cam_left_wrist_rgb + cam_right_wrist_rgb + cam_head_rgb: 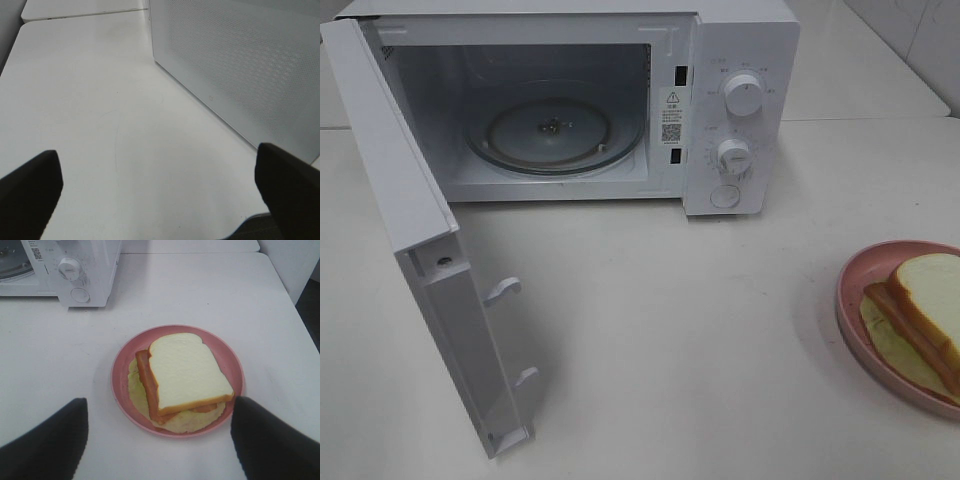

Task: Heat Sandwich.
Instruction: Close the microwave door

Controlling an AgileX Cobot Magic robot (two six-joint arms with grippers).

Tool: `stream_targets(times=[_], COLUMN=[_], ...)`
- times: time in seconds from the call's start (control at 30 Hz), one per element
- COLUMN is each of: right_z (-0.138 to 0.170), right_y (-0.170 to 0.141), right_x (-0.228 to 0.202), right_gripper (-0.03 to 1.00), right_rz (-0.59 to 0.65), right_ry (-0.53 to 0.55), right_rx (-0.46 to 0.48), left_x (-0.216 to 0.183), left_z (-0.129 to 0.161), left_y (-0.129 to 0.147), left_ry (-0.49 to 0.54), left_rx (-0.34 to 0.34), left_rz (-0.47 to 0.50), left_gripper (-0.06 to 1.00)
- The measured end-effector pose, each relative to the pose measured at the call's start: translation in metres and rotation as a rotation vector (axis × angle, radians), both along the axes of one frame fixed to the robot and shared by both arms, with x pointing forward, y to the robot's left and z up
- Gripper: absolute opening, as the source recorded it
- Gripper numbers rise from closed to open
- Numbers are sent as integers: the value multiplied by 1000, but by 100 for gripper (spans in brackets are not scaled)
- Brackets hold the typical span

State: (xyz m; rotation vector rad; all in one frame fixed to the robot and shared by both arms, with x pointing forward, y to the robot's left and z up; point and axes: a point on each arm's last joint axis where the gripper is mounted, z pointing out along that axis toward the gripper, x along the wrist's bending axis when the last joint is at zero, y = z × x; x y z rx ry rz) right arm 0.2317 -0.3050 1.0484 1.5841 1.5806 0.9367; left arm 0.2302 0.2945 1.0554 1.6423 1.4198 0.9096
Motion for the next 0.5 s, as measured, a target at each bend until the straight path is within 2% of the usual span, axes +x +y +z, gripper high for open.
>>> stream_targets(times=[0.5], right_z=[0], right_y=[0], right_x=[0], right_gripper=[76], right_rz=[0], right_ry=[0], right_rx=[0], left_x=[0], left_z=[0], left_y=[0], left_ry=[0], left_rx=[0], left_rz=[0], left_gripper=[99])
